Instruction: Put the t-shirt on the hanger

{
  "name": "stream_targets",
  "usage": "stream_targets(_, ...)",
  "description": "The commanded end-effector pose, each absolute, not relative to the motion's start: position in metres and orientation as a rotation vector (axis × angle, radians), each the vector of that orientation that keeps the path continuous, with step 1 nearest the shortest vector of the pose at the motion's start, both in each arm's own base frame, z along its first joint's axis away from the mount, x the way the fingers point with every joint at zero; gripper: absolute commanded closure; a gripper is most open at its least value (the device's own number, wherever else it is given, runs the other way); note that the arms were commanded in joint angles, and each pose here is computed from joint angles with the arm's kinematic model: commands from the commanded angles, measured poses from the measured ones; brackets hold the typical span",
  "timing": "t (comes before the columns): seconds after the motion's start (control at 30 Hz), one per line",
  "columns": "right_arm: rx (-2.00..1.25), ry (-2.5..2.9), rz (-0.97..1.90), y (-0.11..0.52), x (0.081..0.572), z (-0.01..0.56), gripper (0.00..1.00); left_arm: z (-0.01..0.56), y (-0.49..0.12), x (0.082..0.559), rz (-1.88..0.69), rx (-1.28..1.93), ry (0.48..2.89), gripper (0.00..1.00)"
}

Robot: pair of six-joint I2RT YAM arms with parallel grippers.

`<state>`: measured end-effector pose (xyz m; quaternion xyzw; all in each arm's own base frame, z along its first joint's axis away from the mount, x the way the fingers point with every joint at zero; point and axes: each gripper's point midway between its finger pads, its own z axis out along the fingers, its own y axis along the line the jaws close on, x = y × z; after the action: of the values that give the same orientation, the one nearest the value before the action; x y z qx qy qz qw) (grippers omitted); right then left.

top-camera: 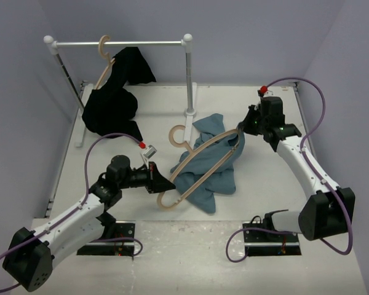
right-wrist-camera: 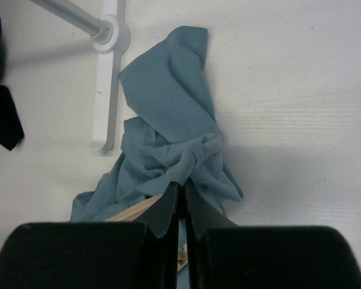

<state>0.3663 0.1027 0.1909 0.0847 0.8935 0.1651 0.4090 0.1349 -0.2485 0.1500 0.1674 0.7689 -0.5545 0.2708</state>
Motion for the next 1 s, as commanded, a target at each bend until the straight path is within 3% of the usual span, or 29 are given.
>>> stream_targets(0.0,0.067,2.176,0.533,0.121,0.367,0.217,1.0,0.166,-0.255,0.137,-1.515,0.501,1.992,1.0)
stream_targets(0.6,0.087,2.063,0.737,0.163,0.312,0.256,1.0,0.206,-0.258,0.183,-1.353,0.31,1.877,1.0)
stream_targets(0.97,0.03,2.033,1.021,0.246,0.256,0.251,1.0,0.245,-0.242,0.212,-1.234,0.138,1.761,1.0)
